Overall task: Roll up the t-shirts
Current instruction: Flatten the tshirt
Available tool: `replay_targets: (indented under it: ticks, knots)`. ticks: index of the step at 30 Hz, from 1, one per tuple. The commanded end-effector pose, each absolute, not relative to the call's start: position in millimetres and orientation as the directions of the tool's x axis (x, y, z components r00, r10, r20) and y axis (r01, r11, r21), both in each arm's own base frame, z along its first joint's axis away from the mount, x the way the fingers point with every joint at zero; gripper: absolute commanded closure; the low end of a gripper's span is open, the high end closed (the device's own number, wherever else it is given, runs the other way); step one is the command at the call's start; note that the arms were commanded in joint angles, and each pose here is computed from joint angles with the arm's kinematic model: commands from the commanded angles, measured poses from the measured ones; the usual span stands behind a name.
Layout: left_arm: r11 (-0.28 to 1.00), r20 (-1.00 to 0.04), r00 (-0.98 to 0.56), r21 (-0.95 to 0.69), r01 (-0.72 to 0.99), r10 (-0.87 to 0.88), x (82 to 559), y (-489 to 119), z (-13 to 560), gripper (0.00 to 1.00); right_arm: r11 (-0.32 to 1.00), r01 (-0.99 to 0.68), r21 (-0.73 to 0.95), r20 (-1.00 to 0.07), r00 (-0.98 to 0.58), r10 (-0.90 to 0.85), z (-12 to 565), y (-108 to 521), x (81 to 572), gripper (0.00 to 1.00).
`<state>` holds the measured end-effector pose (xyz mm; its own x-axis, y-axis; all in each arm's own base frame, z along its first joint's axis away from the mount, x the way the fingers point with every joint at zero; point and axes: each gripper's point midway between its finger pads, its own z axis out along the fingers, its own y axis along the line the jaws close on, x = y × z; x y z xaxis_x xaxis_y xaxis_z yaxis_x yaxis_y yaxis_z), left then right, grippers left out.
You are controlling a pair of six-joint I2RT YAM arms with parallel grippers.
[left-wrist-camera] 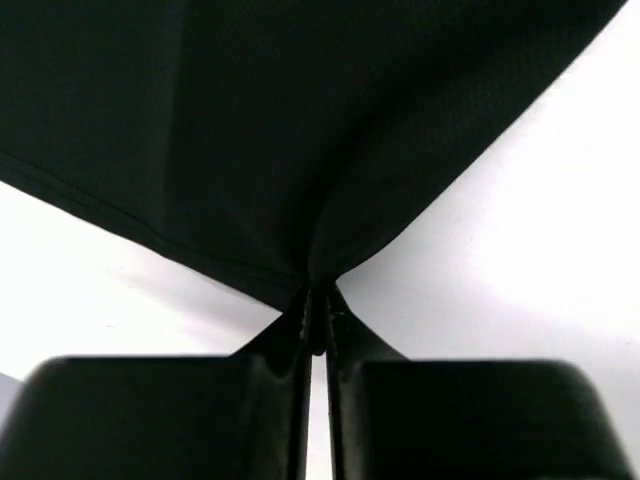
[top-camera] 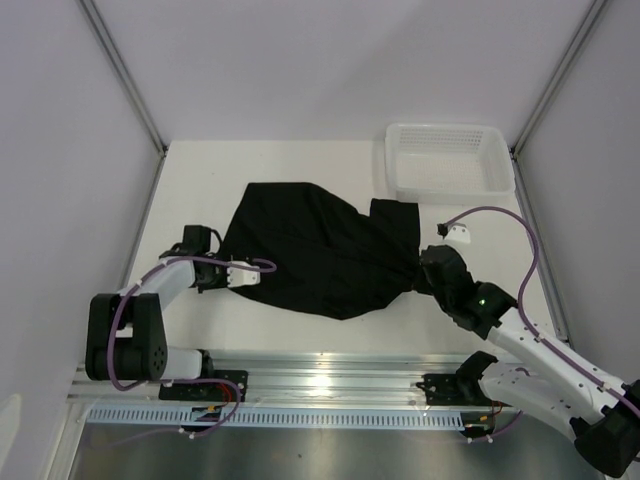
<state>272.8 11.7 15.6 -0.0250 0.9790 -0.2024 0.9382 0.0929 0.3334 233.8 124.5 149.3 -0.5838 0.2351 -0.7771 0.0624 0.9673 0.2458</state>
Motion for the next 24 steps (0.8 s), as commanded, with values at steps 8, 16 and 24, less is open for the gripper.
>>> replay_targets:
  ticks: [8, 16, 24]
  knots:
    - [0.489, -0.448, -0.272, 0.491, 0.721, 0.852, 323.2, 16.7, 106.4, 0.99, 0.961, 0.043, 0.272, -0.81, -0.528, 0.253, 185.6, 120.9, 247.6, 1.0]
    - [0.652, -0.609, -0.271, 0.58, 0.489, 0.745, 292.5, 32.6, 257.1, 0.99, 0.956, -0.03, 0.291, -0.885, -0.388, 0.257, 290.9, 103.8, 236.5, 1.0]
    - [0.741, -0.676, -0.304, 0.596, 0.311, 0.671, 250.4, 48.5, 364.0, 0.99, 0.944, -0.159, 0.291, -0.923, -0.305, 0.233, 377.8, 100.7, 217.6, 1.0]
